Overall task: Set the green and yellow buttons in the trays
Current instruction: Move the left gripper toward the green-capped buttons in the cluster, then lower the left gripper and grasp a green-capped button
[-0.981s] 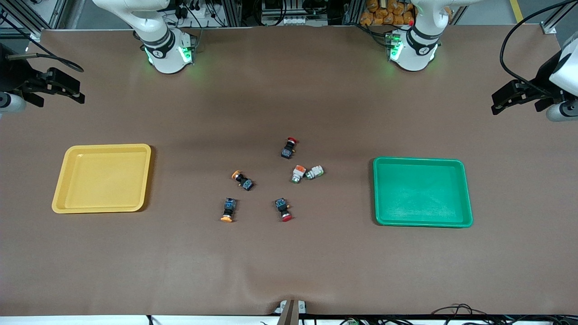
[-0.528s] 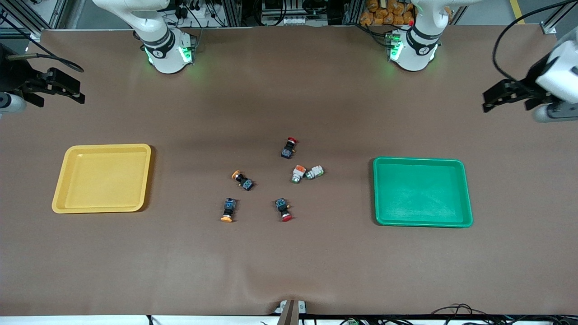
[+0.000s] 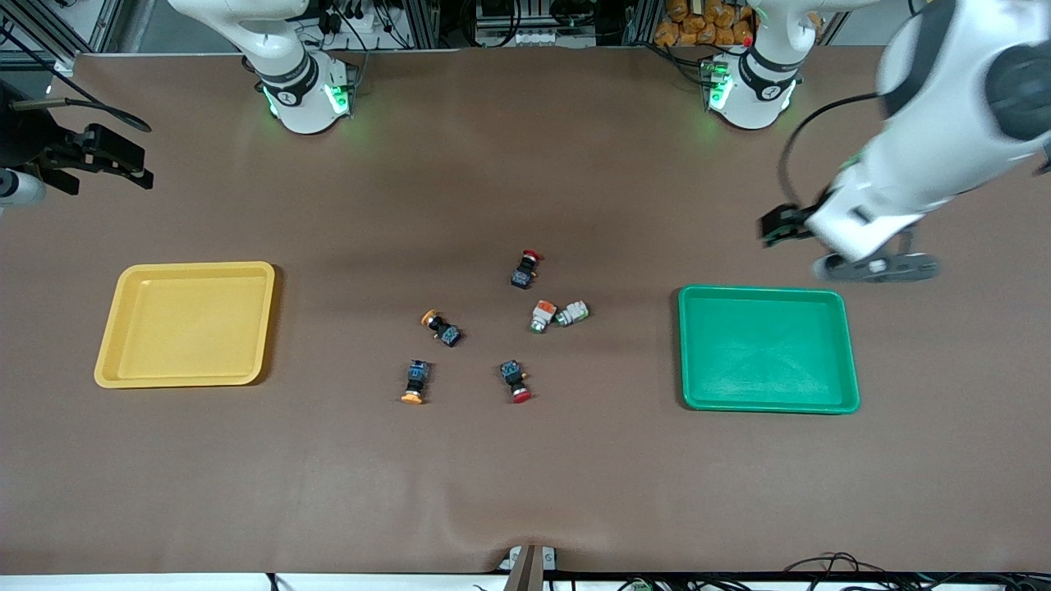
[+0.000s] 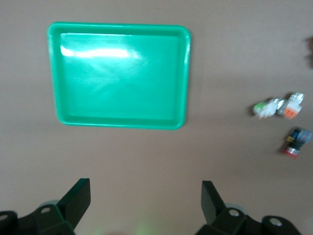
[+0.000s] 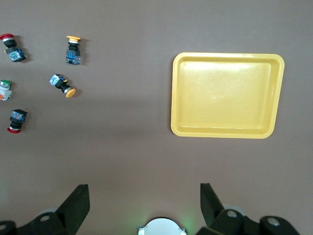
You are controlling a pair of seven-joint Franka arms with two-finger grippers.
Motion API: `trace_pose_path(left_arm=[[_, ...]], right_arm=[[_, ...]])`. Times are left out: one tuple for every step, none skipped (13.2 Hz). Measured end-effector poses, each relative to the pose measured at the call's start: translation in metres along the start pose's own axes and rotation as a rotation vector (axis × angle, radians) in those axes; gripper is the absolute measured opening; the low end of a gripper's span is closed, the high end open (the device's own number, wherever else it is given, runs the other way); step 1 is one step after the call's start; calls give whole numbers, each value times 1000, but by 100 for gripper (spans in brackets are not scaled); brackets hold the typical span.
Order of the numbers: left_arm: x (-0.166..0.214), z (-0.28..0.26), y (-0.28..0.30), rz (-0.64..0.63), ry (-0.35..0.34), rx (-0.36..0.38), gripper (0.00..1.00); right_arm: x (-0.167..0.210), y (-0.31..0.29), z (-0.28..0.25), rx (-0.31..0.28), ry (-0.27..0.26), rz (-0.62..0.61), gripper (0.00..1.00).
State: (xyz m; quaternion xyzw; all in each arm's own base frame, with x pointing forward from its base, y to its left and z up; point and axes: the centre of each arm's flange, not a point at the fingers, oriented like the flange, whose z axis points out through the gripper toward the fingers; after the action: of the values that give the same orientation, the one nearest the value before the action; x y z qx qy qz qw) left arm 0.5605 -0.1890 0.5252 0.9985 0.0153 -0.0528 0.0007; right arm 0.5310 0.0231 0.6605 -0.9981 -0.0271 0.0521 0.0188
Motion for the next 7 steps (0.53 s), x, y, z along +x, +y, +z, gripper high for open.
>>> trace_pose_path(left_arm=[[-1, 17, 30, -43, 2, -11, 100], [-3, 33, 59, -83, 5, -20, 100], [-5, 52, 88, -115, 10, -20, 100], [-7, 72, 114, -154, 18, -10, 100], [-9, 92, 136, -199, 24, -3, 100], [-11, 114, 156, -246, 24, -2, 100], [-11, 135, 171, -283, 17, -8, 100]], right_arm=[[0, 0, 0, 0, 0, 1, 100], [0, 0, 0, 0, 0, 1, 100], [0, 1, 0, 0, 0, 2, 100], [0, 1, 0, 0, 0, 3, 100], [0, 2, 0, 1, 0, 4, 100], [0, 2, 0, 1, 0, 5, 100], [0, 3, 0, 1, 0, 6, 100]])
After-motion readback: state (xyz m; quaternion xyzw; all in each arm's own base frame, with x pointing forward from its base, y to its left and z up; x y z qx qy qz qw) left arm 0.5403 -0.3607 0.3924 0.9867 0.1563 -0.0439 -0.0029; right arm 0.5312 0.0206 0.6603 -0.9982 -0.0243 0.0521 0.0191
